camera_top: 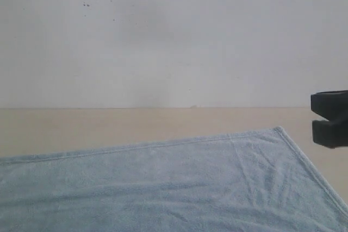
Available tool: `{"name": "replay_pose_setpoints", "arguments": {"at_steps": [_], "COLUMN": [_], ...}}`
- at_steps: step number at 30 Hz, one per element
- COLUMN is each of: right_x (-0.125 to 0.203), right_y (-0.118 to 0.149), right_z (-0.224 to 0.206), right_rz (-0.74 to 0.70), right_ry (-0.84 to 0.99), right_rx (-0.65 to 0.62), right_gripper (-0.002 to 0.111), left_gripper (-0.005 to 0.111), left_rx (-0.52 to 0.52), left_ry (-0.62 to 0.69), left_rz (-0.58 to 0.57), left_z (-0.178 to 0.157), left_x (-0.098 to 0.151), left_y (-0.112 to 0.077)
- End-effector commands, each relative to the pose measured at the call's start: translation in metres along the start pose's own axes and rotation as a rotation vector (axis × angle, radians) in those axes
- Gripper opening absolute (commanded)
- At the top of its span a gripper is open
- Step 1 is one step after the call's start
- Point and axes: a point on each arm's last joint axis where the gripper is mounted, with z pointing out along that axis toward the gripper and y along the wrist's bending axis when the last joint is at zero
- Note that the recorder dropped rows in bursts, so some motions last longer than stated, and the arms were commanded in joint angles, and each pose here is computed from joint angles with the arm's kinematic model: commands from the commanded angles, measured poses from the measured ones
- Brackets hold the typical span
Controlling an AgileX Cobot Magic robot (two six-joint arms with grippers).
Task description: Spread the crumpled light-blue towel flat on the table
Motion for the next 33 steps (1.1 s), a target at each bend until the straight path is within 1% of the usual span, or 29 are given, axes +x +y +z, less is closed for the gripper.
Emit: {"name": "replay_pose_setpoints", "arguments": {"at_steps": [1,4,6,14,33], "right_x": [0.013,0.021,0.022,0.029,0.029], "right_y": [0.018,0.025,0.029,0.04,0.04], "right_z": [-0.042,-0.071,-0.079,-0.093,-0.094], "right_rz": [0.063,0.121,0.118,0.086,0.086], "right_ry": [-0.11,-0.172,-0.176,-0.135,-0.137], "right_rx": [-0.084,-0.153,-0.191,-0.299,-0.3], "right_gripper": [0.0,0.0,0.0,0.0,0.0], "left_gripper": [0.004,0.004,0.004,0.004,0.004], "left_rx": [0.055,0.083,0.083,0.081,0.079], "left_ry": [0.067,0.105,0.105,0.102,0.101], "left_rz": [-0.005,-0.005,-0.005,-0.005,-0.005], "left_z": [-0.003,-0.003,-0.003,-0.003,-0.003], "left_x": [0.016,0.019,0.019,0.019,0.019], "left_y": [-0.006,-0.008,-0.008,-0.008,-0.008]}}
